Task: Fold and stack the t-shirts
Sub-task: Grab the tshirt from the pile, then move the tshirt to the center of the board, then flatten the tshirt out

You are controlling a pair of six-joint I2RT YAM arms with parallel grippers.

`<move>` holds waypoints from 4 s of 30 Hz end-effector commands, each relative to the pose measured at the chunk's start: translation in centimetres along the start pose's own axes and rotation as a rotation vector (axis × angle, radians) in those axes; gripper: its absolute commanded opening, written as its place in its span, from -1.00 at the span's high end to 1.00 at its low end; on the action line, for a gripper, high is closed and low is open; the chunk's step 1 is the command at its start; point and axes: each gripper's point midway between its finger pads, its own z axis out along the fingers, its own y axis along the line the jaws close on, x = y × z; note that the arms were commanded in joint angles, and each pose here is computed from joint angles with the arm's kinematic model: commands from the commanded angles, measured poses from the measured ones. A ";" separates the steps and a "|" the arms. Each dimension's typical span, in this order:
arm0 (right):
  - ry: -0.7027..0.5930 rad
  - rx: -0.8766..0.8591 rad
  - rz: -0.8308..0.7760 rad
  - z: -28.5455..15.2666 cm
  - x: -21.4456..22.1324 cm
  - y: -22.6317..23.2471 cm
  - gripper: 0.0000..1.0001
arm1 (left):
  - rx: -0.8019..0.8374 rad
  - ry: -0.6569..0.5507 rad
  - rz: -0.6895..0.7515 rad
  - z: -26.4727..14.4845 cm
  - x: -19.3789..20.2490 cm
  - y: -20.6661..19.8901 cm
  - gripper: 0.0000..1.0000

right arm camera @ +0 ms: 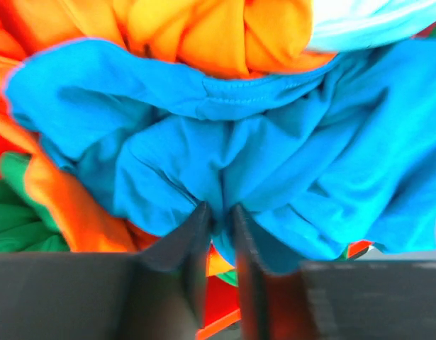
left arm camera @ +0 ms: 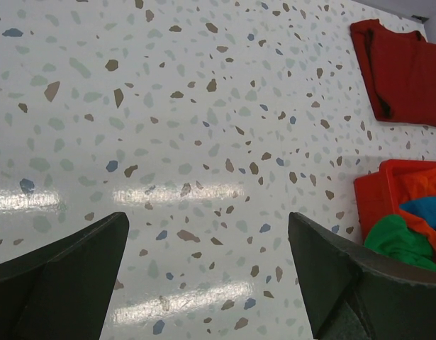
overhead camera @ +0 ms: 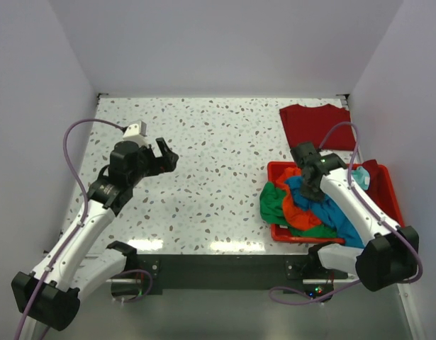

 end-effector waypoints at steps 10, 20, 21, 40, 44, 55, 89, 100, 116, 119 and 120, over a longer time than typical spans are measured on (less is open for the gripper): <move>-0.175 -0.062 0.060 -6.8 -5.7 -1.7 1.00 | 0.044 -0.019 -0.002 0.8 -0.6 -0.8 -1.00; -0.480 -0.268 0.166 -18.5 -14.3 -3.1 1.00 | 0.064 -0.034 0.002 0.9 -0.9 -1.2 -1.00; -0.511 -0.299 0.184 -19.6 -15.2 -2.9 1.00 | 0.066 -0.035 0.003 0.9 -0.9 -1.2 -1.00; -0.974 -1.219 -0.003 -43.3 -25.1 8.5 1.00 | 0.040 -0.071 0.012 0.0 -2.2 -1.0 -1.00; -0.967 -1.354 -0.116 -46.4 -22.9 14.1 1.00 | -0.022 -0.096 0.013 -0.9 -3.1 -0.1 -1.00; -0.792 -1.609 -0.158 -48.8 -18.7 24.1 1.00 | -0.285 -0.168 0.019 -4.6 -5.3 4.2 -1.00; 0.028 -0.860 -0.640 -9.1 8.7 31.8 -0.32 | -0.305 0.369 -0.011 4.1 13.2 9.3 -0.95; 0.011 -0.764 -0.651 -7.0 8.3 31.7 -0.30 | -0.293 0.423 -0.027 4.9 15.4 9.6 -0.64; 0.029 -0.744 -0.664 -5.8 8.9 32.2 0.01 | -0.361 0.365 0.037 4.0 13.9 11.0 -0.35; 0.011 -0.738 -0.659 -6.0 8.5 32.1 0.28 | -0.391 0.347 0.058 4.6 13.0 11.4 -0.35; 0.006 -0.732 -0.654 -6.0 8.3 31.9 0.37 | -0.399 0.329 0.060 4.9 12.3 11.5 -0.35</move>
